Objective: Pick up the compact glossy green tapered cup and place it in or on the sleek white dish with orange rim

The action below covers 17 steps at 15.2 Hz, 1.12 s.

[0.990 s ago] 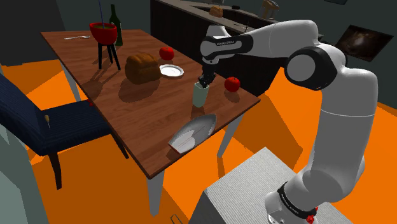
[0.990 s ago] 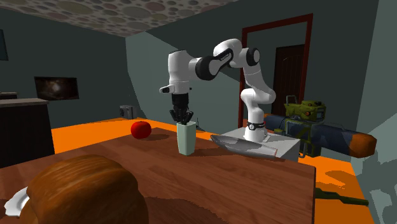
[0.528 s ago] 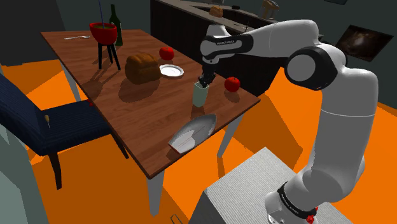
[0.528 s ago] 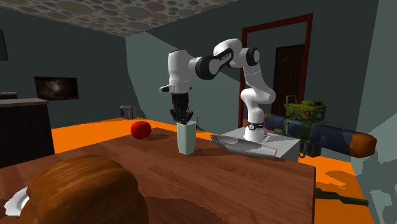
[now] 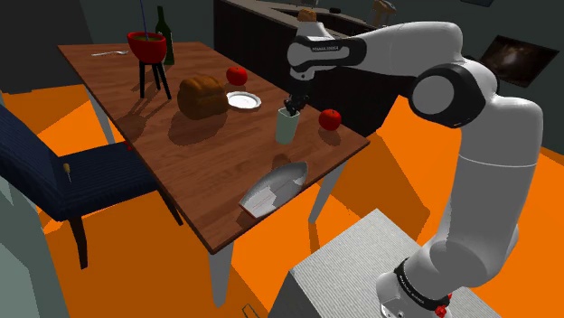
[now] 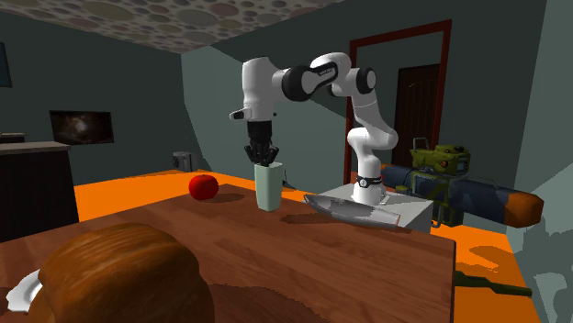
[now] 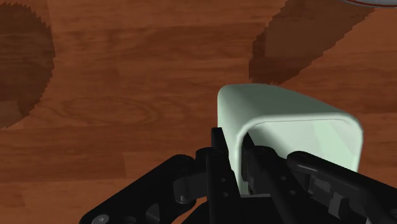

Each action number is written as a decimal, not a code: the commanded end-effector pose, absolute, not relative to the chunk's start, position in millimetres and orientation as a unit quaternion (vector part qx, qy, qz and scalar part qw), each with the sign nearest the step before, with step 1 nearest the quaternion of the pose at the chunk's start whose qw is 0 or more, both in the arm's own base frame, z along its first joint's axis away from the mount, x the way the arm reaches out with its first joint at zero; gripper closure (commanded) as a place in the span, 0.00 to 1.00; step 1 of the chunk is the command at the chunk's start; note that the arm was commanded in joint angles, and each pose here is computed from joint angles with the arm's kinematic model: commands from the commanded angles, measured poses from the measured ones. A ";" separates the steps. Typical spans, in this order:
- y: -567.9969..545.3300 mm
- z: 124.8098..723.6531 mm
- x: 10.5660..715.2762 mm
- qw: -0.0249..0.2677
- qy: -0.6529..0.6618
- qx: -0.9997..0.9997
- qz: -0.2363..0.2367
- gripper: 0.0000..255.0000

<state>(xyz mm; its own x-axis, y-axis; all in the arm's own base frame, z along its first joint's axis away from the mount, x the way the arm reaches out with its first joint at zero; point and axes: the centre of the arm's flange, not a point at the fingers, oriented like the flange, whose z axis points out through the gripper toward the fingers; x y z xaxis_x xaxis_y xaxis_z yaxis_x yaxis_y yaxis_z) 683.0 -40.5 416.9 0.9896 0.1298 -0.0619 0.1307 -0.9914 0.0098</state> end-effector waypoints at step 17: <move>-23.6 501.2 663.0 0.007 0.065 0.997 -0.031 1.00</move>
